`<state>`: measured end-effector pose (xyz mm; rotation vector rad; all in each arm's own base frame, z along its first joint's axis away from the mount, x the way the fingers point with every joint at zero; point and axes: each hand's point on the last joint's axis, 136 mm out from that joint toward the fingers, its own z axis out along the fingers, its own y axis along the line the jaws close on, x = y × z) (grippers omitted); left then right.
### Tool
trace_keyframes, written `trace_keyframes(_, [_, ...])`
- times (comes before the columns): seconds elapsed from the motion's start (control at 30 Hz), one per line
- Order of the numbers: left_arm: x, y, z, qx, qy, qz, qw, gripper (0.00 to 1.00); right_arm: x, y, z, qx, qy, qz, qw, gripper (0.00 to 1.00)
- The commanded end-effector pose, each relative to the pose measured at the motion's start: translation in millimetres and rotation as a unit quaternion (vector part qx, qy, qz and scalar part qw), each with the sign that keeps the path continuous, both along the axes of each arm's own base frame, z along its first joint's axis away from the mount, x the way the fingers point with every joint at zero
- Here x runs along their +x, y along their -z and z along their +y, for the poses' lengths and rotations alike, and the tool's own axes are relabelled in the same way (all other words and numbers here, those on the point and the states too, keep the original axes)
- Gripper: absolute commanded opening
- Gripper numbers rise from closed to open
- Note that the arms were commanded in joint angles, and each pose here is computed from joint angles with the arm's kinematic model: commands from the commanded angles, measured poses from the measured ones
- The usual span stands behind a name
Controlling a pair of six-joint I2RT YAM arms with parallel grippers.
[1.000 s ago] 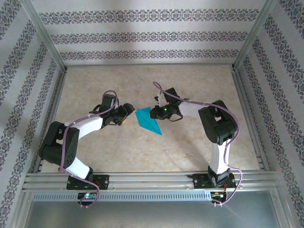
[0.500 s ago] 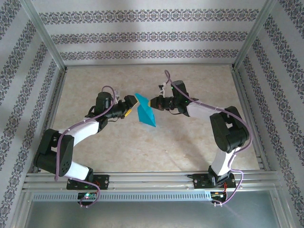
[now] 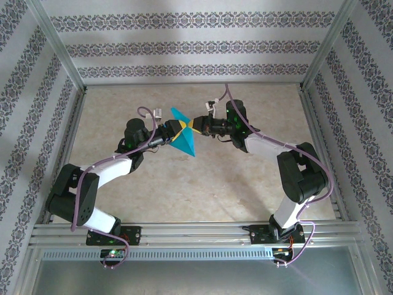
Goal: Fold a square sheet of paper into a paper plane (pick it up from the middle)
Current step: Turn over the paper at the center of the table.
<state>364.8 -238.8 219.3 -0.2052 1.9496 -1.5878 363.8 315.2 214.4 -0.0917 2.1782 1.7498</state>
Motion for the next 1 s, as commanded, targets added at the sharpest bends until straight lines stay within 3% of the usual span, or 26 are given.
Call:
trace_keyframes(0.0, [-3,-9,-10,-0.012,0.024,-0.034,0.999,0.49,-3,-18,1,0.031,-0.013,-0.009,0.999,0.05])
trace_keyframes(0.4, [-5,-12,-10,-0.019,0.028,-0.06,0.998,0.3,-3,-8,0,0.026,-0.013,0.001,1.0,0.06])
trace_keyframes(0.53, [-2,-11,-9,-0.011,0.022,-0.057,0.998,0.19,-3,-6,-1,0.024,-0.01,0.004,1.0,0.08])
trace_keyframes(0.8, [0,10,0,0.071,0.0,-0.024,0.997,0.1,13,4,-43,-0.03,0.075,-0.009,0.997,0.46])
trace_keyframes(0.97, [-4,32,27,0.23,-0.024,0.015,0.973,0.09,16,14,-84,-0.111,0.139,-0.032,0.984,0.54])
